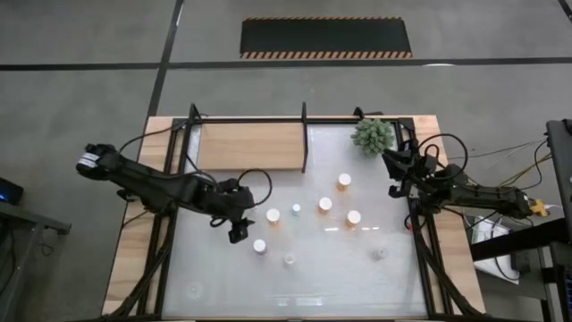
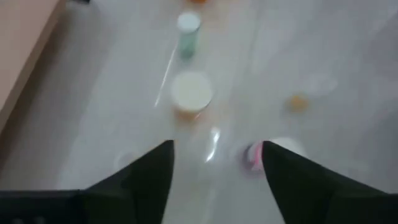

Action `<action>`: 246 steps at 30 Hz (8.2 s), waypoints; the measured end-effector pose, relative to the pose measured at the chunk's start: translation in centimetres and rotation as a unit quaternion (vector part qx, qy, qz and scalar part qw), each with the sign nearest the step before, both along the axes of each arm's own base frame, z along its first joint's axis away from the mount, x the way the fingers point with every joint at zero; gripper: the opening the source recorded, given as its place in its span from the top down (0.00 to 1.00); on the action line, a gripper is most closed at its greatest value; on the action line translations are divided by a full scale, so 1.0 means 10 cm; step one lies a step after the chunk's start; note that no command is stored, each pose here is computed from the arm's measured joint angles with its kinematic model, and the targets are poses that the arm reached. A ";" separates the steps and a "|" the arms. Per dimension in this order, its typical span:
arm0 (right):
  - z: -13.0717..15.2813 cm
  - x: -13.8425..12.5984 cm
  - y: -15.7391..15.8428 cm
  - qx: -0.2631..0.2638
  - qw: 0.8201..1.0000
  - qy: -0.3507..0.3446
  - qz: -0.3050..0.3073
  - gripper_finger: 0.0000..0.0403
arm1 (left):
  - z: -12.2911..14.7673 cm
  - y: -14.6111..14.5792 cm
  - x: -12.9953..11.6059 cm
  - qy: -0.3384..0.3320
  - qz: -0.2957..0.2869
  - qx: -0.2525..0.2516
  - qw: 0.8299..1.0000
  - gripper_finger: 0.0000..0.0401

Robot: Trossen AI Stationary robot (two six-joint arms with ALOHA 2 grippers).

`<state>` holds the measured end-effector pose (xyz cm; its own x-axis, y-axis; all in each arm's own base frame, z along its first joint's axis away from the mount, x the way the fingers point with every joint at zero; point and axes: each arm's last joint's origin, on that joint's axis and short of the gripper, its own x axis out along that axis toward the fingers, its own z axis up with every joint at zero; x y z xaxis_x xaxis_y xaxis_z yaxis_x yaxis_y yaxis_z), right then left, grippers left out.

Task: Pick and place medicine bottles onto shelf by color
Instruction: Put the left transparent pill bottle on the shelf

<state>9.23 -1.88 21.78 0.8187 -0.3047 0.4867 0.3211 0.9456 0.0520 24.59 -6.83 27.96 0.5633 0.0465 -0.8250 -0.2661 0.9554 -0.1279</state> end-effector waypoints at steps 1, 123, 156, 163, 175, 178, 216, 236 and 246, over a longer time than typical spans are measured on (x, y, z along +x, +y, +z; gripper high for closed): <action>0.00 0.00 0.00 0.000 1.000 0.001 0.000 0.83 | -0.03 0.00 0.01 0.018 -0.002 0.007 1.000 0.38; -0.07 0.04 0.00 0.045 0.998 0.025 0.026 0.83 | 0.00 2.89 -0.35 0.128 0.319 0.062 0.937 0.70; -0.07 0.04 0.00 0.045 0.998 0.025 0.026 0.83 | -0.25 2.89 -0.37 0.128 0.320 0.059 0.937 0.65; -0.07 0.04 0.00 0.045 0.998 0.025 0.026 0.83 | -0.34 2.86 -0.39 0.139 0.319 0.054 0.936 0.64; -0.07 0.04 0.00 0.044 0.998 0.025 0.027 0.83 | -0.32 2.87 -0.38 0.136 0.318 0.056 0.937 0.64; -0.07 0.04 0.00 0.044 0.998 0.025 0.027 0.83 | -0.32 2.87 -0.38 0.135 0.316 0.055 0.938 0.61; -0.07 0.04 0.01 0.038 0.998 0.029 0.038 0.83 | -0.17 2.80 -0.43 0.139 0.209 0.096 0.963 0.98; -0.07 0.04 0.01 0.038 0.998 0.029 0.038 0.83 | -0.27 2.77 -0.55 0.229 0.261 0.133 0.928 1.00; -0.07 0.04 0.01 0.038 0.998 0.029 0.038 0.83 | -0.20 2.78 -0.46 0.191 0.265 0.150 0.933 1.00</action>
<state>9.62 -1.83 21.05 0.8669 -0.2754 0.4155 0.2537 0.9612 0.1078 20.00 20.94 25.97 0.0636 0.4967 -0.8656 -0.6828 0.6542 0.3252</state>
